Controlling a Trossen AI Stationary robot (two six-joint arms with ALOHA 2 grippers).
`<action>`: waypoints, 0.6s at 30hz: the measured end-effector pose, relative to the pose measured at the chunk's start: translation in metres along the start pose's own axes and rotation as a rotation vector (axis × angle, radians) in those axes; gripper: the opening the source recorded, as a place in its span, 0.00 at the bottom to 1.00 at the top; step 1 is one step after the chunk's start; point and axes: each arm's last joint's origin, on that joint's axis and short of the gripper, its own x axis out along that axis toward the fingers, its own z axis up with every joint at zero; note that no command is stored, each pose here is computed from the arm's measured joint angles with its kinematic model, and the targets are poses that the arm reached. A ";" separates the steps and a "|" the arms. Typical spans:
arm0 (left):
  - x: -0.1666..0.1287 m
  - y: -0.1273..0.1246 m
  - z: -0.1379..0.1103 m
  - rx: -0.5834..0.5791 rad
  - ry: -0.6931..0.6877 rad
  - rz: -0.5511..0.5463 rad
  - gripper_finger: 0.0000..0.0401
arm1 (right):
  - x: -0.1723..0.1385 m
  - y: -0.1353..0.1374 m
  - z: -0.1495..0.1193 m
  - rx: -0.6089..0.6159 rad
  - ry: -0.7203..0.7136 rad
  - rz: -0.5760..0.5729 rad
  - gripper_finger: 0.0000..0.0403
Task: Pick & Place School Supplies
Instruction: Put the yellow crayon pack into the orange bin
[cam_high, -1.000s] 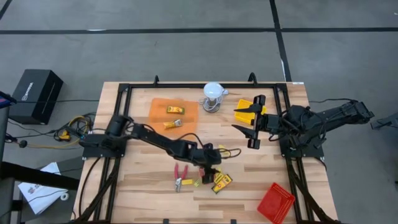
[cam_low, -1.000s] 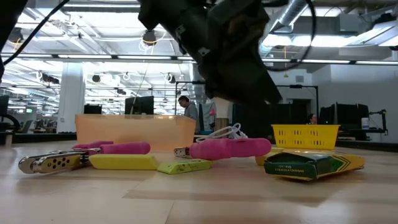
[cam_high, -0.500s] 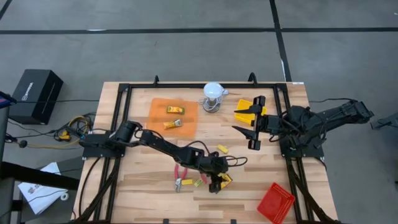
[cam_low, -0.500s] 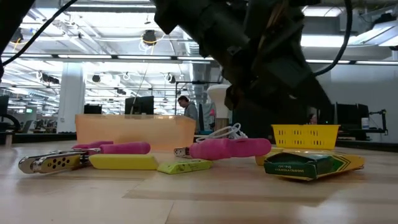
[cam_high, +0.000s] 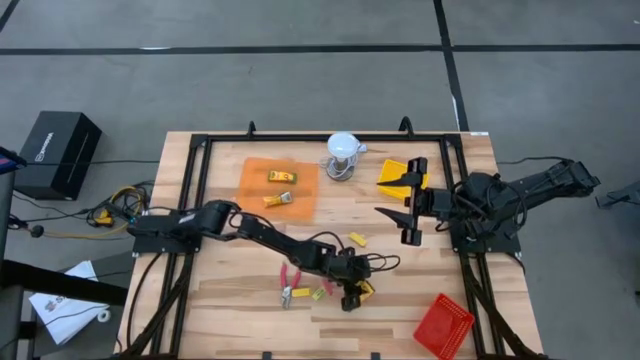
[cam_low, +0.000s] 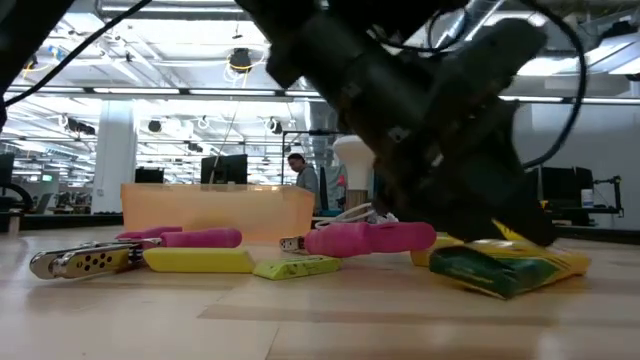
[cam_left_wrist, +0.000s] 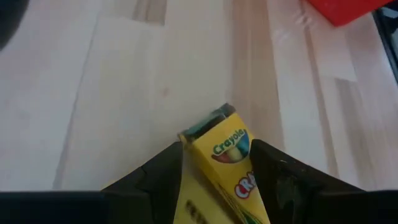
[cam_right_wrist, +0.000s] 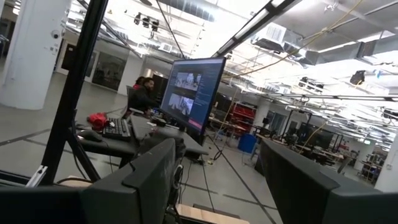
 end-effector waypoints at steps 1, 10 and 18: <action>0.003 0.000 0.000 -0.001 -0.002 -0.006 0.45 | 0.000 0.000 0.000 0.003 0.000 0.000 0.57; 0.017 0.001 -0.007 -0.011 0.036 -0.011 0.45 | 0.000 0.000 0.000 0.002 0.001 0.000 0.57; 0.018 0.003 -0.009 0.019 0.056 -0.018 0.27 | 0.000 0.000 0.000 -0.001 0.001 0.000 0.57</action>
